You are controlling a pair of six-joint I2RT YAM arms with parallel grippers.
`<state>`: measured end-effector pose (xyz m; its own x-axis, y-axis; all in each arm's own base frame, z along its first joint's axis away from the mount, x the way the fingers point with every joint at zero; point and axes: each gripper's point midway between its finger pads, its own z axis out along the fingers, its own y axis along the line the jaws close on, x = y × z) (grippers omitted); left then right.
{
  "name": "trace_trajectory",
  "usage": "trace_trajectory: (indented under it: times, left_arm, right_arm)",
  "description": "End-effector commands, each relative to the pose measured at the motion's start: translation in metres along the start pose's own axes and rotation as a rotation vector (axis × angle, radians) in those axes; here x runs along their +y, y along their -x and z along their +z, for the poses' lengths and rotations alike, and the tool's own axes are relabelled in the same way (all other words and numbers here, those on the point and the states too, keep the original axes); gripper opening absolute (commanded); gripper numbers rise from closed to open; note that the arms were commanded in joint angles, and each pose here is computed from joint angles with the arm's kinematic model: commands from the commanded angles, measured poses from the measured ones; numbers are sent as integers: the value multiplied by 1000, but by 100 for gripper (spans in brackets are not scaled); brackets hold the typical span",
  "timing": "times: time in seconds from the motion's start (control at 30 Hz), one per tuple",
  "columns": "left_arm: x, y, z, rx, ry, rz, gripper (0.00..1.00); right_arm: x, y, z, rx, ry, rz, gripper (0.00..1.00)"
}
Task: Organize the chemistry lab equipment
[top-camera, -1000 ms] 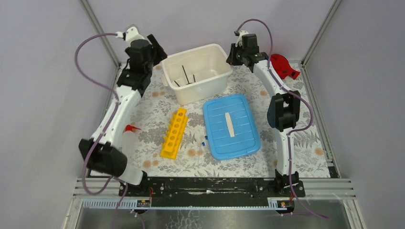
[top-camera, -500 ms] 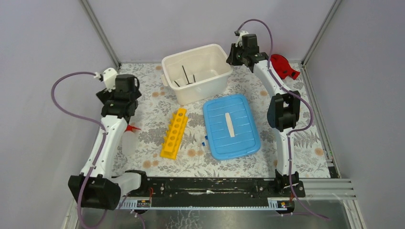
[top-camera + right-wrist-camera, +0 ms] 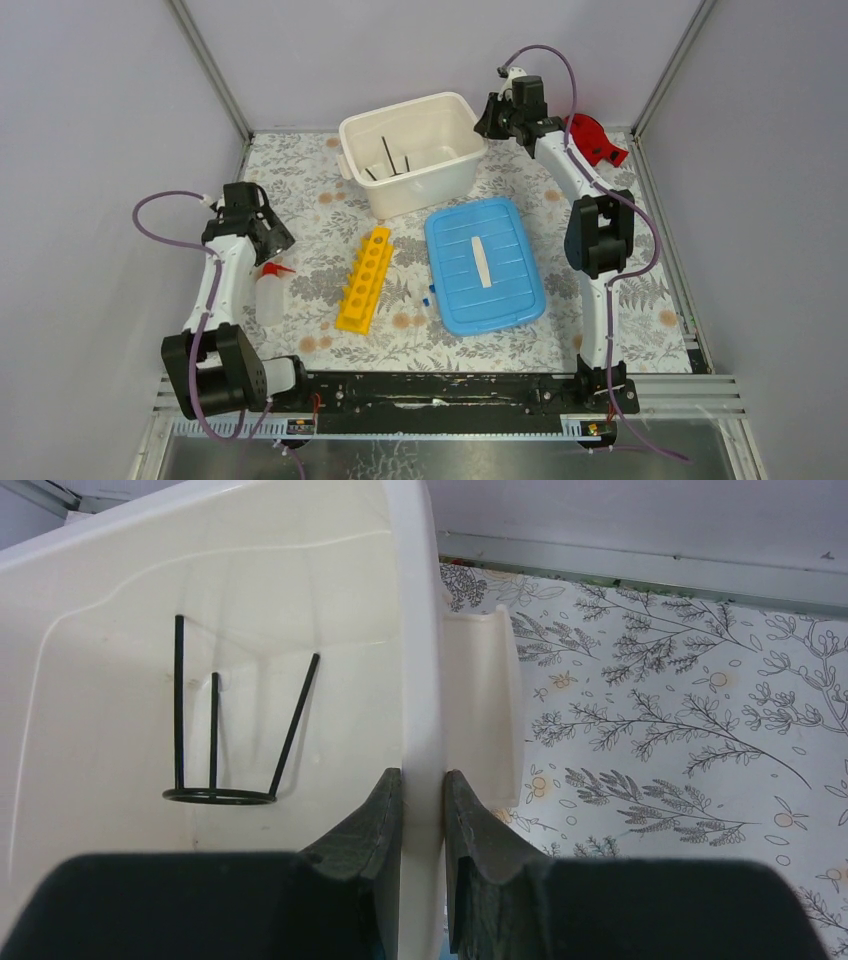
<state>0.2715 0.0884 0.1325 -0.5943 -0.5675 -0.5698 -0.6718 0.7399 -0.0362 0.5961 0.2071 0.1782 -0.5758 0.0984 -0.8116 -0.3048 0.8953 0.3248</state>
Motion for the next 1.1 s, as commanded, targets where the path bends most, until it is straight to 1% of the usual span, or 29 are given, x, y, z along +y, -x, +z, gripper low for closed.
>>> trace_trajectory:
  times: [0.0,0.13,0.37,0.53,0.67,0.83,1.07]
  left_arm:
    - [-14,-23,4,119,-112,99,98]
    - [-18,-27,11,161,-126,134,98]
    - [-11,-30,31,202,-45,163,98]
    - [1,-22,43,188,44,200,98]
    - [8,-18,47,168,85,212,98]
    - [15,-22,57,191,106,213,98]
    - [13,-34,75,246,107,224,96]
  right_arm:
    - [-10,-40,-4,124,-9,66,2]
    - [-12,-44,-2,130,-12,68,3]
    - [-12,-42,-2,127,-10,64,3]
    - [-10,-44,-2,130,3,71,3]
    - [-11,-46,2,135,7,74,3]
    - [-12,-48,3,139,10,75,4]
    - [-11,-46,3,138,10,75,3]
